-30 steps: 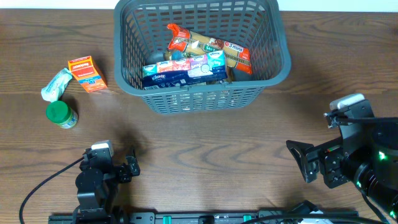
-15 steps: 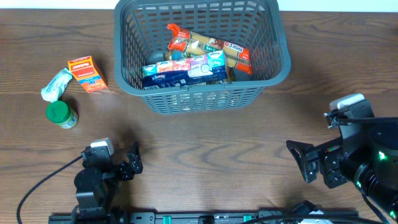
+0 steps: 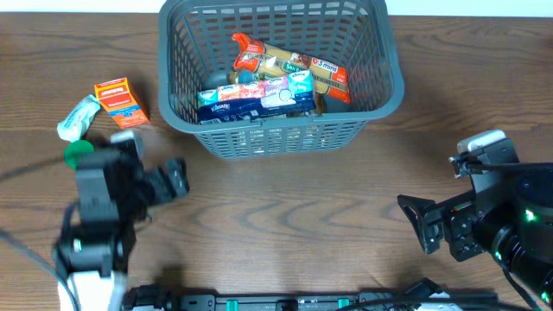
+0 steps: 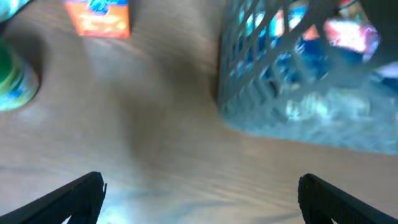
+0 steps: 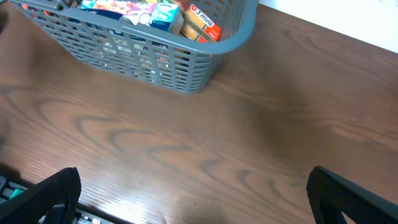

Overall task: Pack container
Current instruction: 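Move the left gripper forward to the orange Hedex box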

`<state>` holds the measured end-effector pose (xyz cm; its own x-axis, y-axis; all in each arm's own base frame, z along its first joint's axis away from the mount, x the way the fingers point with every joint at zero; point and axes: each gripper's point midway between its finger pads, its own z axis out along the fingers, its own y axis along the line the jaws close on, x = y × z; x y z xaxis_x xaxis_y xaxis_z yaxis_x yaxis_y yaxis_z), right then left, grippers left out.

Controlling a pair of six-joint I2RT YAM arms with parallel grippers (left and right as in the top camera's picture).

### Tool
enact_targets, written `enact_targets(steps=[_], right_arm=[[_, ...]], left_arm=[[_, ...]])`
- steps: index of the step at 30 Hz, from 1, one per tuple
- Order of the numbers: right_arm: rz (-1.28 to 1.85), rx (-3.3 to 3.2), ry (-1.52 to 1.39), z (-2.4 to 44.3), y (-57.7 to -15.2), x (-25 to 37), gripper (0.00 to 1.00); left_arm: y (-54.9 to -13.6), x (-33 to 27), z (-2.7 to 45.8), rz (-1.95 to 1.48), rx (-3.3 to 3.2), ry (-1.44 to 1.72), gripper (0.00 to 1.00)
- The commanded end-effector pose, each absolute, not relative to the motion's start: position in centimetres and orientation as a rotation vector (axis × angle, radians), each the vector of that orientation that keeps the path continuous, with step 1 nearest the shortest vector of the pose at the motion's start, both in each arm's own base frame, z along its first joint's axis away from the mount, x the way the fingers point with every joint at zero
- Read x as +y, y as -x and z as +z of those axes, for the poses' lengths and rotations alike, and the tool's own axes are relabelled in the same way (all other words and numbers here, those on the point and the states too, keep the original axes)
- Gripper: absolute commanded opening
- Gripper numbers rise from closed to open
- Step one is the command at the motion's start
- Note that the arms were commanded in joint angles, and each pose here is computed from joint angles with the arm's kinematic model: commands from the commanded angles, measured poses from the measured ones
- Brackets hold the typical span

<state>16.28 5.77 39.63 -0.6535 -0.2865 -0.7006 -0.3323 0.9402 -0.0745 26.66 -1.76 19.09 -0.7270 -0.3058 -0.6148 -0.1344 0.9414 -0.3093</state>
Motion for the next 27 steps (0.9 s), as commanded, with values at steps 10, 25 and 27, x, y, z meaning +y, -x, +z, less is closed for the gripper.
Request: enact_targets(steps=[10, 25, 27], right_arm=[[0.064, 2.318, 0.450, 39.6, -16.3, 5.7, 0.99], [0.064, 2.318, 0.451, 39.6, -16.3, 5.7, 0.99], [0.064, 2.318, 0.450, 39.6, -16.3, 5.7, 0.99]], left_arm=[[-32.4, -1.7, 19.8, -0.457, 2.349, 0.499, 0.98], [-32.9, 6.5, 26.7, -0.184, 2.204, 1.055, 0.99], [-34.0, 6.9, 26.0, -0.183, 2.244, 1.126, 0.99]])
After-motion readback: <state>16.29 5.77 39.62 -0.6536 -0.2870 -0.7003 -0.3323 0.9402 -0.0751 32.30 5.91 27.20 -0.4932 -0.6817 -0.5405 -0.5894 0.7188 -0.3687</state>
